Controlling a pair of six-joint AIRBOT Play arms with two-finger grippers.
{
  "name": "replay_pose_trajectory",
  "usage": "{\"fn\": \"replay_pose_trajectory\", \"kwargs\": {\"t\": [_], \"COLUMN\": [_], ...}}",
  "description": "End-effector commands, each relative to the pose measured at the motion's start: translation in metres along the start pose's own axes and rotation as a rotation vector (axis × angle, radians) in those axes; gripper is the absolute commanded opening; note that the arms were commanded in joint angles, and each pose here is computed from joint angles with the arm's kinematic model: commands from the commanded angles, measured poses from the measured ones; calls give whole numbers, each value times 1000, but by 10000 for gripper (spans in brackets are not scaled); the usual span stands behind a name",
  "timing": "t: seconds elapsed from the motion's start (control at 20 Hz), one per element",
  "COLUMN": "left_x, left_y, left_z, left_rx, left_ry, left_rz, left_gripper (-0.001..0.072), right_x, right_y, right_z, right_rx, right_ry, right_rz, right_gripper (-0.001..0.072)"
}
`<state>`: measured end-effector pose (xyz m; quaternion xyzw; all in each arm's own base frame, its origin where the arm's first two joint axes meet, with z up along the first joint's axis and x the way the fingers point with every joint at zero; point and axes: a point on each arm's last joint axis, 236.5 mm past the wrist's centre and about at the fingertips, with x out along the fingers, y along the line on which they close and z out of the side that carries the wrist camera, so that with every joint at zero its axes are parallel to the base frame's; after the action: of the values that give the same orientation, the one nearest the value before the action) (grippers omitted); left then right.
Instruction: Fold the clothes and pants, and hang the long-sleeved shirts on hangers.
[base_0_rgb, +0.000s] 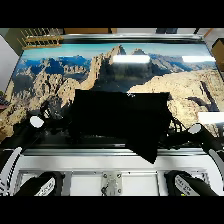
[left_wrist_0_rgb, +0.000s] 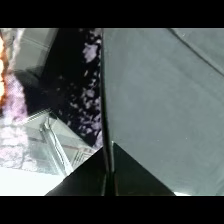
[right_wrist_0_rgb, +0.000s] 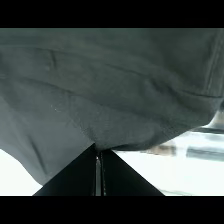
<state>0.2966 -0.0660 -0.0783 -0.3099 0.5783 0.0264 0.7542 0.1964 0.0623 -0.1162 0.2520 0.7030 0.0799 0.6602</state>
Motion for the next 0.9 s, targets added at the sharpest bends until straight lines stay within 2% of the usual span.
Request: {"fn": "replay_pose_trajectory", "kwargs": {"t": [0.0,0.2,0.4,0.6,0.85], "left_x": [-13,-56,-73,-71,-45], "left_y": [13,34,28,17,-3], "left_z": [-5,-46,-65,-40,24], "left_rx": [31,113,127,126,123], "left_ry": [17,129,139,127,108], "left_rz": [43,121,92,89,84], "left_gripper": [4,4,4,4,4], "right_x": [-23,-69,-96,-122,-133], "right_y": [1,-10,-2,11,23], "right_z": [-1,-27,-10,35,103], "right_rx": [-93,-195,-180,-192,-212], "right_ry": [20,83,-19,-98,-166], "right_rz": [-45,-175,-208,-214,-217], "right_gripper": [9,9,8,8,8]}}
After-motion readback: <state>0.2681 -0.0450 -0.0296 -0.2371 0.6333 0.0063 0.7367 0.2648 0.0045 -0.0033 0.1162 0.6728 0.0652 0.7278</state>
